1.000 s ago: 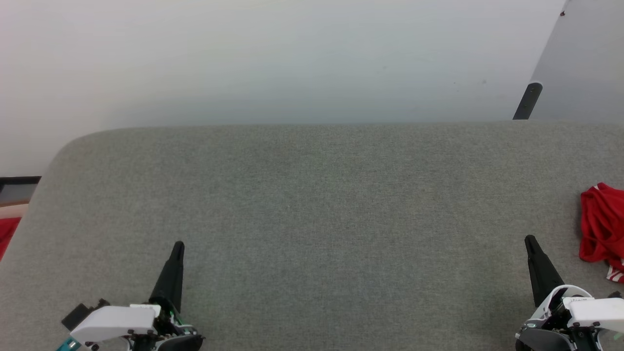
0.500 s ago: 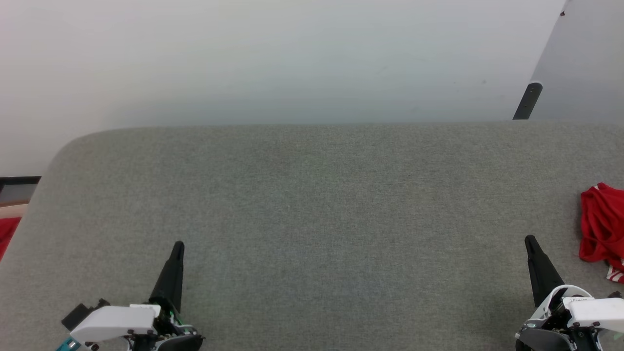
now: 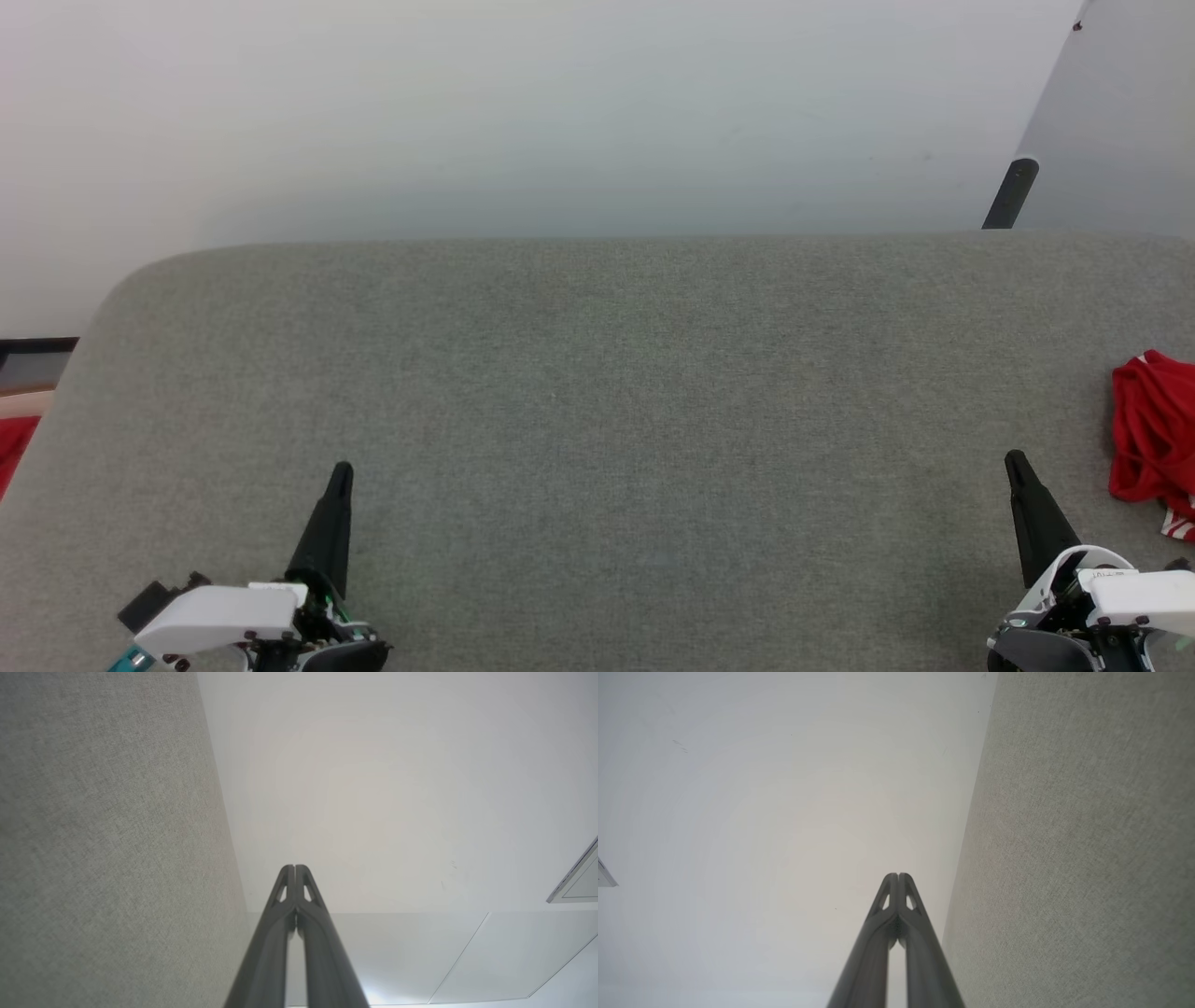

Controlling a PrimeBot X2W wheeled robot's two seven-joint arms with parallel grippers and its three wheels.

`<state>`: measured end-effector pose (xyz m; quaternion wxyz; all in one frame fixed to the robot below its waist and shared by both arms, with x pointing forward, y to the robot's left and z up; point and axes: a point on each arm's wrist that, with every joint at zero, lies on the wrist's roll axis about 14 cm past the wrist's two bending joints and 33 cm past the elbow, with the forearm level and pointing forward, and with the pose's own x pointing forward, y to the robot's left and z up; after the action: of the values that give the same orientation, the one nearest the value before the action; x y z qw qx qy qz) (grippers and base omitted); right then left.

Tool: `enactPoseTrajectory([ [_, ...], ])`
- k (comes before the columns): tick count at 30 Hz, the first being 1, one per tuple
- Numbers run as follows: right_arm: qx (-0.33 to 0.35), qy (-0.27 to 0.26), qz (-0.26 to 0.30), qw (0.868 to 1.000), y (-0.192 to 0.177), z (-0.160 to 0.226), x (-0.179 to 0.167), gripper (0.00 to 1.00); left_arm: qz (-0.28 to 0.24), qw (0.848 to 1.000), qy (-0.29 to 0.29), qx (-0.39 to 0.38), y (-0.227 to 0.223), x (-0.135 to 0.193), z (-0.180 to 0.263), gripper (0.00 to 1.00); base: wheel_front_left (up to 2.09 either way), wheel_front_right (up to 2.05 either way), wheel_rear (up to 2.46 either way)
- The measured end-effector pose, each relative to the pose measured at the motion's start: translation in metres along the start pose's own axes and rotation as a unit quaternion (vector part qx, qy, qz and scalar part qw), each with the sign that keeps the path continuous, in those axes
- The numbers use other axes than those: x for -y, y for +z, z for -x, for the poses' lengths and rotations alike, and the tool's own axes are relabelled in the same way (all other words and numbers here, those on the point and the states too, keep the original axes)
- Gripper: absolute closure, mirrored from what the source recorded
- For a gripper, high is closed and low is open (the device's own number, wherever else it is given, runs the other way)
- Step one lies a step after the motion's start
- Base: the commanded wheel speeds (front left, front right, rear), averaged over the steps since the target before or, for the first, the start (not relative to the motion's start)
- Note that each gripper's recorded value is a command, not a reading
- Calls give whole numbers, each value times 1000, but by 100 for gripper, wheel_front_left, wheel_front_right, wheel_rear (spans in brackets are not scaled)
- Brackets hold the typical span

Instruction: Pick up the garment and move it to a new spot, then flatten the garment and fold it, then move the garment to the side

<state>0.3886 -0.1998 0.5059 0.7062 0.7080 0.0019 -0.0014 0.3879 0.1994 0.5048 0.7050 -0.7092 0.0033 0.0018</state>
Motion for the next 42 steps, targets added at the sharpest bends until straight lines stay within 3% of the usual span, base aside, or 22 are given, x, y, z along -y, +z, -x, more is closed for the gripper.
enactPoseTrajectory([
  [42,0,0,0,1000,0,0,0,100,0,1000,0,0,0,0,0,100,0,0,0],
])
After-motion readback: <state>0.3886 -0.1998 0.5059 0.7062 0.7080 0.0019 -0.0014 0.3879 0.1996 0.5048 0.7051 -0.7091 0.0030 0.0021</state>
